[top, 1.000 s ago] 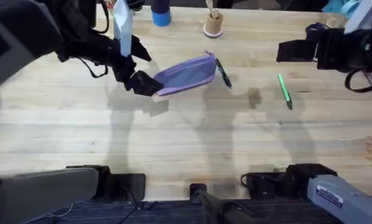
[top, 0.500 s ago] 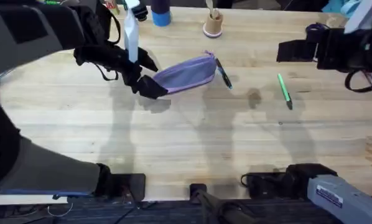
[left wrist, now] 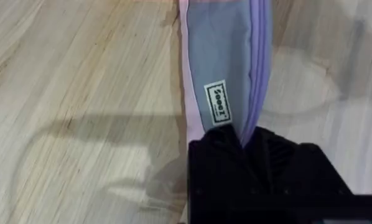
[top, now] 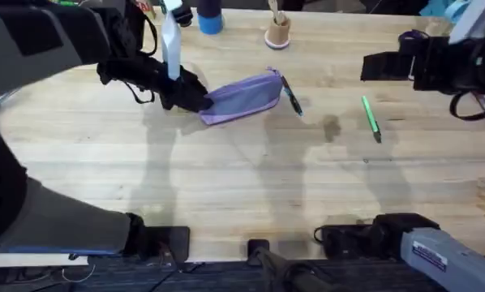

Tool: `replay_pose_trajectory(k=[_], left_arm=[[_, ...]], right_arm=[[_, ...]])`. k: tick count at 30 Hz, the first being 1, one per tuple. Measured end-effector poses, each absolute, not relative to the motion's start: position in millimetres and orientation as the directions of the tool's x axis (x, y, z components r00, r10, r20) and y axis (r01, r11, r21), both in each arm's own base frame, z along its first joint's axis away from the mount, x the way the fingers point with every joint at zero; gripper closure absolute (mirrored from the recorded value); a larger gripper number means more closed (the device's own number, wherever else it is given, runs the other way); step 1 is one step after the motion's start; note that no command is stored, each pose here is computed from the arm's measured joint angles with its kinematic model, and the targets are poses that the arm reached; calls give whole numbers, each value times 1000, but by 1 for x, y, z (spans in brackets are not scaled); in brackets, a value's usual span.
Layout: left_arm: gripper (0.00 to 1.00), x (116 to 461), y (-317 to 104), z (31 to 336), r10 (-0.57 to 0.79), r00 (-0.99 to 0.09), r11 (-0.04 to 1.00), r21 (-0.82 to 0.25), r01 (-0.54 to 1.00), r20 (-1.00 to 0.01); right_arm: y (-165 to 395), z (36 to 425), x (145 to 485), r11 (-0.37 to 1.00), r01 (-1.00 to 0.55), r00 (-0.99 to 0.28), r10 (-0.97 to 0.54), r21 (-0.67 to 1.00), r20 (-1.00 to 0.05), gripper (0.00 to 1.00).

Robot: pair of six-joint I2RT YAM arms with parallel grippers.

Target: Unzip the bag, pick up the pens from the table one at a time and place them inside, then zip the bag closed.

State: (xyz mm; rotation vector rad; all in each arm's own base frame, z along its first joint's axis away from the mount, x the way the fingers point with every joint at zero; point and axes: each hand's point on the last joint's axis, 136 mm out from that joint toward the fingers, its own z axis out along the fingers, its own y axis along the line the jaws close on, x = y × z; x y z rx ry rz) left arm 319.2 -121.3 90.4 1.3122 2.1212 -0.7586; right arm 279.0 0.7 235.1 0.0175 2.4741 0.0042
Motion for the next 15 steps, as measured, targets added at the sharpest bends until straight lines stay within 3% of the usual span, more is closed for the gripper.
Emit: replay_pose_trajectory(k=[4, 11, 15], left_arm=[[957, 319, -121, 90, 614, -390, 370, -186, 910, -687], [957, 319, -121, 90, 614, -390, 370, -186, 910, -687], [957, 319, -121, 90, 614, -390, 371, -186, 910, -686]], right_arm=[[1, 237, 281, 1000, 12, -779, 15, 8, -627, 5], [24, 264, 308, 990, -67, -677, 45, 123, -735, 5], [45, 264, 310, 967, -146, -704, 46, 208, -708, 5]])
